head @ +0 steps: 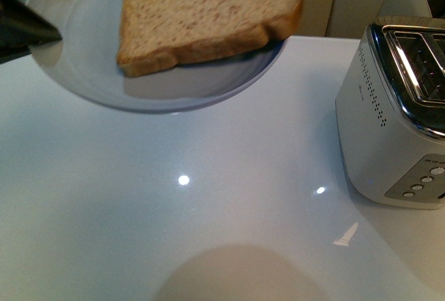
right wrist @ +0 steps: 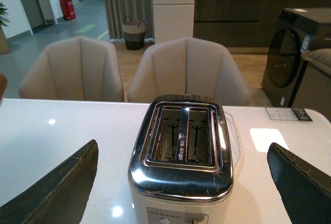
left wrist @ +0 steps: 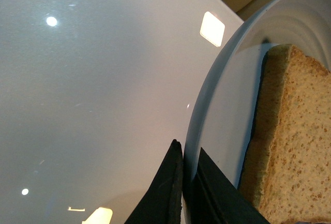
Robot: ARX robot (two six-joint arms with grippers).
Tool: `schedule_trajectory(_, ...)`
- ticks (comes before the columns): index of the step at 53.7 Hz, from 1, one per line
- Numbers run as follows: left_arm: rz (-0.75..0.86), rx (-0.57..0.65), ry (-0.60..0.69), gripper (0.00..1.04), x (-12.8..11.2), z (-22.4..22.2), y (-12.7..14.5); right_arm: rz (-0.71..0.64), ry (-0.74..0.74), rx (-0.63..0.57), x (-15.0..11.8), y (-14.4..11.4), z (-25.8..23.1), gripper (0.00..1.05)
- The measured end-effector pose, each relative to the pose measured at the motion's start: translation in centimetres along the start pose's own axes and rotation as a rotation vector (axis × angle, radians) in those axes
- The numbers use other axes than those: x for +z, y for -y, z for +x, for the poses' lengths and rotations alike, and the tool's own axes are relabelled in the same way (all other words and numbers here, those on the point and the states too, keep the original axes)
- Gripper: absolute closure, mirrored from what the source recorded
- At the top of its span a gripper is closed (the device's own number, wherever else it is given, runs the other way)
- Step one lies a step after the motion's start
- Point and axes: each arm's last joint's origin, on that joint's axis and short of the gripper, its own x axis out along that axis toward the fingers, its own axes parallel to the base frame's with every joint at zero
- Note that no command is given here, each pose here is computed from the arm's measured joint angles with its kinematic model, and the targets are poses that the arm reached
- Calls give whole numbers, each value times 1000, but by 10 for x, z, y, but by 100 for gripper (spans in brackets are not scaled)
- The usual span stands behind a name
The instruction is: Left arm holds plate, right arm toasts bread
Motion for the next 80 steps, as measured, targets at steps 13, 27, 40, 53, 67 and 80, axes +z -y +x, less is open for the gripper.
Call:
schedule_trajectory(13, 30, -35, -39, 102, -18, -2, 41, 0, 0, 0, 0, 0, 0, 9)
schedule_trajectory(27, 48, -82, -73, 102, -35, -6, 72, 0, 0, 0, 0, 0, 0, 9)
schedule_trajectory(40, 52, -79, -82, 102, -39, -5, 75, 0, 0, 0, 0, 0, 0, 9)
schedule_trajectory(53, 49, -78, -81, 102, -39, -5, 75, 0, 0, 0, 0, 0, 0, 9)
schedule_trajectory(67, 49, -77, -81, 102, -39, -5, 75, 27, -274, 16, -13, 6, 6, 9)
schedule_trajectory(80, 49, -79, -83, 102, -40, -5, 75, 60, -251, -68, -9, 21, 15, 9)
